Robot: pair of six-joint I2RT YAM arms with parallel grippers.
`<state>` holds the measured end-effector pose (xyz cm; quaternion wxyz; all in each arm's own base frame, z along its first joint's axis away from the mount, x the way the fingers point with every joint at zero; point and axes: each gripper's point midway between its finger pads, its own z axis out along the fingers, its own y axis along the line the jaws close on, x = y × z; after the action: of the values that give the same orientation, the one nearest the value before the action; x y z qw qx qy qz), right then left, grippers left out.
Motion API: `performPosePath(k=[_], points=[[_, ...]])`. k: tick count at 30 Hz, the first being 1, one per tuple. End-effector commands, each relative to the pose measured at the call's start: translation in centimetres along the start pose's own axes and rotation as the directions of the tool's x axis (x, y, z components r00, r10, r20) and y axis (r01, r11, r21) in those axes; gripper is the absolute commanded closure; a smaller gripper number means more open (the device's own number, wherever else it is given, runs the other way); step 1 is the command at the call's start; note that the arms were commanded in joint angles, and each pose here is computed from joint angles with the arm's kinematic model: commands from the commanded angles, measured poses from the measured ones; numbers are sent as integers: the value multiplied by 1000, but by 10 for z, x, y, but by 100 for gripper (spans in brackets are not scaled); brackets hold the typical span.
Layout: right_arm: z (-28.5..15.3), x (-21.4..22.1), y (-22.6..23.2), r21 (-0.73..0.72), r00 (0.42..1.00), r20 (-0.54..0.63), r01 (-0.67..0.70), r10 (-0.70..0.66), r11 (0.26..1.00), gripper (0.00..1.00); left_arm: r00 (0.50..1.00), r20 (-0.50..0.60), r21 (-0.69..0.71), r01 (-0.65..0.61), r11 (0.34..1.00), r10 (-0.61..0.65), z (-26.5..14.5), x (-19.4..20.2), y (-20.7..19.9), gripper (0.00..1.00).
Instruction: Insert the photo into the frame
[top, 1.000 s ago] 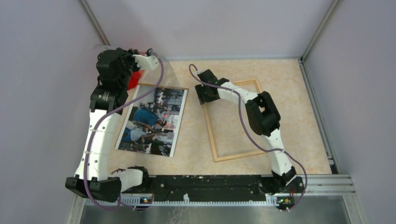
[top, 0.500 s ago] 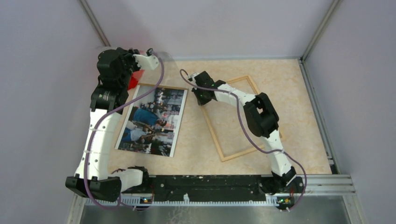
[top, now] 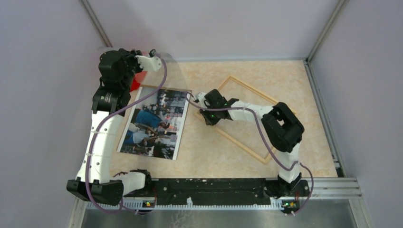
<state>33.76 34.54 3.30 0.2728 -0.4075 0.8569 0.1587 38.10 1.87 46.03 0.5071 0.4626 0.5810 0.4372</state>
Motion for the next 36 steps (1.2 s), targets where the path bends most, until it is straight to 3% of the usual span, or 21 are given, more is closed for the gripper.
performPosePath(k=[1, 5, 7, 11, 14, 18, 23, 27, 32, 36], points=[[-30, 30, 53, -95, 1000, 3, -5, 5, 995, 97, 1000, 17, -66, 1, 998, 0, -9, -1, 19, 100], [-47, 44, 102, -213, 997, 20, 72, -69, 974, 92, 998, 61, -47, 13, 999, -10, -8, -9, 14, 100], [-56, 34, 118, -256, 996, 46, 82, -73, 963, 80, 994, 107, -21, 23, 1000, -21, -8, -17, 11, 100], [-98, -12, 109, -236, 984, 161, -33, 73, 971, 56, 966, 257, 43, -18, 999, 7, -19, -42, -4, 100], [-155, -45, 94, -345, 922, 288, -154, 261, 926, 32, 922, 372, 55, -133, 990, 104, -34, -56, -27, 100], [-215, -61, 55, -436, 781, 382, -320, 495, 841, 14, 831, 517, 17, -248, 969, 204, -55, -78, -49, 100], [-232, -54, -5, -510, 570, 338, -558, 749, 655, 13, 670, 699, -88, -268, 960, 251, -85, -118, -35, 100], [-205, -36, -44, -535, 433, 222, -695, 874, 480, 13, 493, 799, -225, -286, 931, 345, -124, -148, -20, 100], [-176, -31, -43, -593, 329, 74, -745, 941, 307, 14, 308, 792, -411, -369, 833, 527, -159, -161, -26, 100], [-165, -33, -38, -625, 264, 15, -751, 964, 216, 13, 237, 761, -508, -363, 782, 604, -176, -168, -15, 100]])
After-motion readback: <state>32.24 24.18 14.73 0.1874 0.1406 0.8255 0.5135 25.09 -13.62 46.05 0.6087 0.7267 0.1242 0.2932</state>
